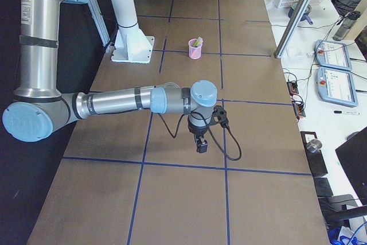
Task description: Collect pens into pen holder
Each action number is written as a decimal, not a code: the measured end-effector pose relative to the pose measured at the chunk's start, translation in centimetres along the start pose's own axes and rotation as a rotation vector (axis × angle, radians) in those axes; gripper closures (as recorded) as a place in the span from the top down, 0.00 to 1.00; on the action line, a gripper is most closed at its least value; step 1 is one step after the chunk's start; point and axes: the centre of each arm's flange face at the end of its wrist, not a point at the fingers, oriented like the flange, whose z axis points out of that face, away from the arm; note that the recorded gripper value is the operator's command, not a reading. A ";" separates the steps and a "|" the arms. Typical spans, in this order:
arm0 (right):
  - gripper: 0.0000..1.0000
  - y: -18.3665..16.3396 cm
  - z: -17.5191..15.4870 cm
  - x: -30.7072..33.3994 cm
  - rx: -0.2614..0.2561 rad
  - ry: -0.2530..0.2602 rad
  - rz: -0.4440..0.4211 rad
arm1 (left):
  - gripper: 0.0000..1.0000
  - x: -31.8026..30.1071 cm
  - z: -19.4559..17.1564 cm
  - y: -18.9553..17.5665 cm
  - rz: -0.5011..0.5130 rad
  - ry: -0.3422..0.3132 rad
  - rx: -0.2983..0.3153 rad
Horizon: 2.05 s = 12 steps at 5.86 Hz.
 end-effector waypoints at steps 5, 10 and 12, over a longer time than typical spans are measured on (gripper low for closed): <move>1.00 4.9 1.2 3.3 -0.010 -0.030 0.179 | 1.00 -5.4 1.2 5.7 -0.113 -0.003 -0.013; 1.00 4.9 1.4 3.2 -0.009 -0.043 0.174 | 1.00 -4.2 1.4 7.8 -0.096 -0.001 -0.025; 1.00 4.9 1.5 3.2 -0.010 -0.043 0.171 | 1.00 -4.2 1.6 8.1 -0.094 -0.002 -0.027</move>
